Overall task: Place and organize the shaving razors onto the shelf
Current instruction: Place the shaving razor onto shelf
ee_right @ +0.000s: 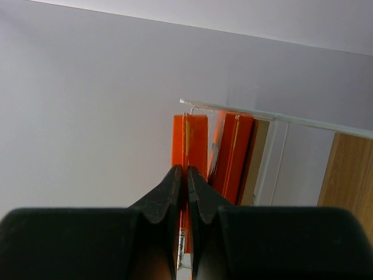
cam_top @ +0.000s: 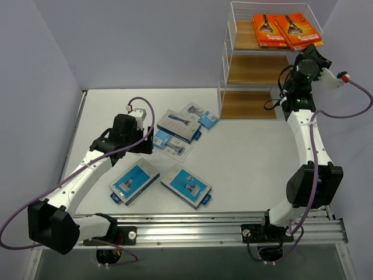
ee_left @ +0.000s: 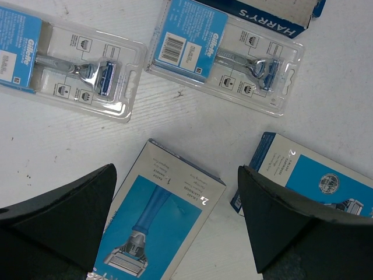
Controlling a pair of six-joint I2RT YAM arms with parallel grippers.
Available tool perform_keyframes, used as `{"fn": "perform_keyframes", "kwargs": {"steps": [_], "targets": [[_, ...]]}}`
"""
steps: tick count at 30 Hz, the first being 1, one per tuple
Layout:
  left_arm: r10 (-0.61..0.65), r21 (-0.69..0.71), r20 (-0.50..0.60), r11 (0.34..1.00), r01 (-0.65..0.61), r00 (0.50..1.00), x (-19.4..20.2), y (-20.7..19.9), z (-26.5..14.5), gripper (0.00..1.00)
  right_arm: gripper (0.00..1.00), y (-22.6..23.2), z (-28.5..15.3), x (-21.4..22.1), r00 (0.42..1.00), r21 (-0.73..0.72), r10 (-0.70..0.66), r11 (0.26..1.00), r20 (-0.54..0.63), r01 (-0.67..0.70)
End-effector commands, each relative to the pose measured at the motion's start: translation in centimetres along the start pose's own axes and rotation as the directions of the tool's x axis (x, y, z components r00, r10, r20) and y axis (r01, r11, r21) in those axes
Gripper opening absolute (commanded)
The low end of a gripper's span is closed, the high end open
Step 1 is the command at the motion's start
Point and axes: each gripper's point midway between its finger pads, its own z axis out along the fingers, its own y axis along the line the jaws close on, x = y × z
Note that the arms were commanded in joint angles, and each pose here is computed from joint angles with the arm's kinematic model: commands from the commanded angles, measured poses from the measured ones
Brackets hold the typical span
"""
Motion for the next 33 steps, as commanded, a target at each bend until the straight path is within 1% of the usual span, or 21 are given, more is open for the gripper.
{"fn": "perform_keyframes", "kwargs": {"steps": [1, 2, 8, 11, 15, 16, 18, 19, 20, 22, 23, 26, 27, 29, 33], "targets": [[-0.01, 0.026, 0.054, 1.0, 0.008, 0.999, -2.3, -0.6, -0.5, 0.94, 0.04, 3.3, 0.2, -0.8, 0.997, -0.07, 0.049, 0.997, 0.062, -0.045], [-0.009, 0.027, 0.052, 1.0, 0.007, 0.999, -2.2, -0.7, -0.5, 0.94, 0.06, 3.5, 0.2, -0.6, 0.998, -0.074, 0.041, 0.997, 0.056, -0.037], [-0.01, 0.029, 0.051, 1.0, 0.008, 0.999, -2.2, -0.7, -0.5, 0.94, 0.24, 4.2, 0.0, 0.7, 1.0, -0.092, -0.028, 0.995, -0.013, 0.027], [-0.011, 0.029, 0.051, 1.0, 0.01, 0.999, -2.2, -0.7, -0.5, 0.94, 0.29, 4.8, -0.6, 0.8, 0.997, -0.106, -0.063, 0.993, -0.039, 0.059], [-0.011, 0.031, 0.053, 0.999, 0.01, 0.999, -2.2, -0.7, -0.6, 0.94, 0.32, 5.8, -1.2, 0.3, 0.992, -0.117, -0.112, 0.988, -0.064, 0.104], [-0.011, 0.031, 0.056, 0.999, 0.01, 0.998, -2.3, -0.7, -0.7, 0.94, 0.32, 5.6, -1.4, 0.7, 0.986, -0.114, -0.136, 0.986, -0.098, 0.124], [-0.012, 0.03, 0.056, 1.0, 0.01, 0.998, -2.3, -0.7, -0.7, 0.94, 0.33, 5.6, -1.1, 0.3, 0.979, -0.108, -0.165, 0.982, -0.123, 0.152], [-0.012, 0.03, 0.056, 1.0, 0.01, 0.998, -2.3, -0.7, -0.7, 0.94, 0.33, 4.8, -1.0, 0.3, 0.971, -0.09, -0.185, 0.981, -0.148, 0.173], [-0.012, 0.036, 0.056, 0.999, 0.01, 0.998, -2.3, -0.8, -0.8, 0.94, 0.33, 4.6, -1.2, 1.0, 0.959, -0.104, -0.197, 0.978, -0.205, 0.179], [-0.008, 0.039, 0.051, 0.999, 0.006, 0.999, -2.2, -0.8, -0.8, 0.94, 0.34, 3.4, -0.7, 0.5, 0.945, -0.085, -0.215, 0.976, -0.246, 0.2], [-0.008, 0.035, 0.05, 0.999, 0.006, 0.999, -2.2, -0.8, -0.8, 0.94, 0.34, 3.2, -0.9, 1.0, 0.927, -0.099, -0.222, 0.975, -0.302, 0.201], [-0.007, 0.035, 0.055, 0.999, 0.006, 0.998, -2.3, -0.8, -1.0, 0.94, 0.33, 1.8, 0.1, 0.3, 0.901, -0.094, -0.236, 0.972, -0.364, 0.217], [-0.008, 0.034, 0.054, 0.999, 0.006, 0.999, -2.3, -0.7, -0.9, 0.94, 0.34, 1.8, -0.4, 1.0, 0.872, -0.118, -0.243, 0.97, -0.424, 0.213], [-0.008, 0.034, 0.055, 0.999, 0.007, 0.998, -2.3, -0.7, -1.0, 0.94, 0.34, 1.9, -0.2, 0.6, 0.854, -0.141, -0.275, 0.961, -0.442, 0.236], [-0.008, 0.037, 0.054, 0.999, 0.006, 0.998, -2.3, -0.8, -1.0, 0.94, 0.34, 2.0, -0.5, 1.2, 0.812, -0.178, -0.314, 0.949, -0.492, 0.259]]}}
